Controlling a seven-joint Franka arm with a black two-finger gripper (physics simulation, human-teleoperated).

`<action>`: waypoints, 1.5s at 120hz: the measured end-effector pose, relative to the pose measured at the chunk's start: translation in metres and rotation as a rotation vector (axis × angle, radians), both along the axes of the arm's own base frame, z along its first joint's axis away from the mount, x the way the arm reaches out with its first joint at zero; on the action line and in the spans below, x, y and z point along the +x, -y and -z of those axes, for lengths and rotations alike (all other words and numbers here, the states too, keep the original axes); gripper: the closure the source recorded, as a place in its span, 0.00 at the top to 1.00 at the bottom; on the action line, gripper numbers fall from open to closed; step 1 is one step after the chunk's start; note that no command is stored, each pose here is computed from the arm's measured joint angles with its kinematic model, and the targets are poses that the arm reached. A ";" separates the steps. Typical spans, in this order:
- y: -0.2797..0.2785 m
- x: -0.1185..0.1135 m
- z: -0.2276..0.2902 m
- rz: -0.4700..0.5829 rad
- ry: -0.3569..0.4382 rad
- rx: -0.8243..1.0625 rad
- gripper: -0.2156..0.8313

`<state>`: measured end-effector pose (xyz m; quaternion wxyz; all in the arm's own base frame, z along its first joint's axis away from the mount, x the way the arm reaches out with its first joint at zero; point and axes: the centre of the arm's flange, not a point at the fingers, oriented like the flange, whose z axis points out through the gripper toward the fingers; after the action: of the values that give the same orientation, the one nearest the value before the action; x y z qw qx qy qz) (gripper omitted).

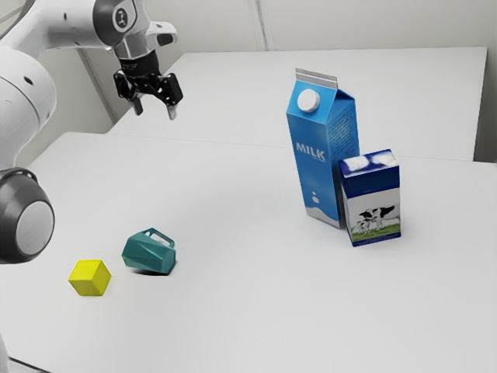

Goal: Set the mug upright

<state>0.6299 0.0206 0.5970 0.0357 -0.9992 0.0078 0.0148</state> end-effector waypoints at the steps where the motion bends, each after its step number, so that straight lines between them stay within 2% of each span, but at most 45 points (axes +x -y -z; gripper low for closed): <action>1: 0.000 0.000 0.000 0.000 0.000 0.000 0.79; 32: -0.011 -0.008 0.008 -0.023 -0.024 -0.011 0.79; 65: -0.041 -0.085 0.050 -0.034 -0.064 -0.182 0.79; 87: -0.098 -0.119 0.077 -0.106 -0.073 -0.276 0.79; 124: -0.144 -0.154 0.140 -0.139 -0.098 -0.394 0.79; 145: -0.161 -0.175 0.165 -0.106 -0.107 -0.438 0.79; 180: -0.172 -0.191 0.206 -0.029 -0.068 -0.478 0.79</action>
<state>0.4388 0.1923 0.3908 -0.2022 -0.9782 -0.0021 0.0469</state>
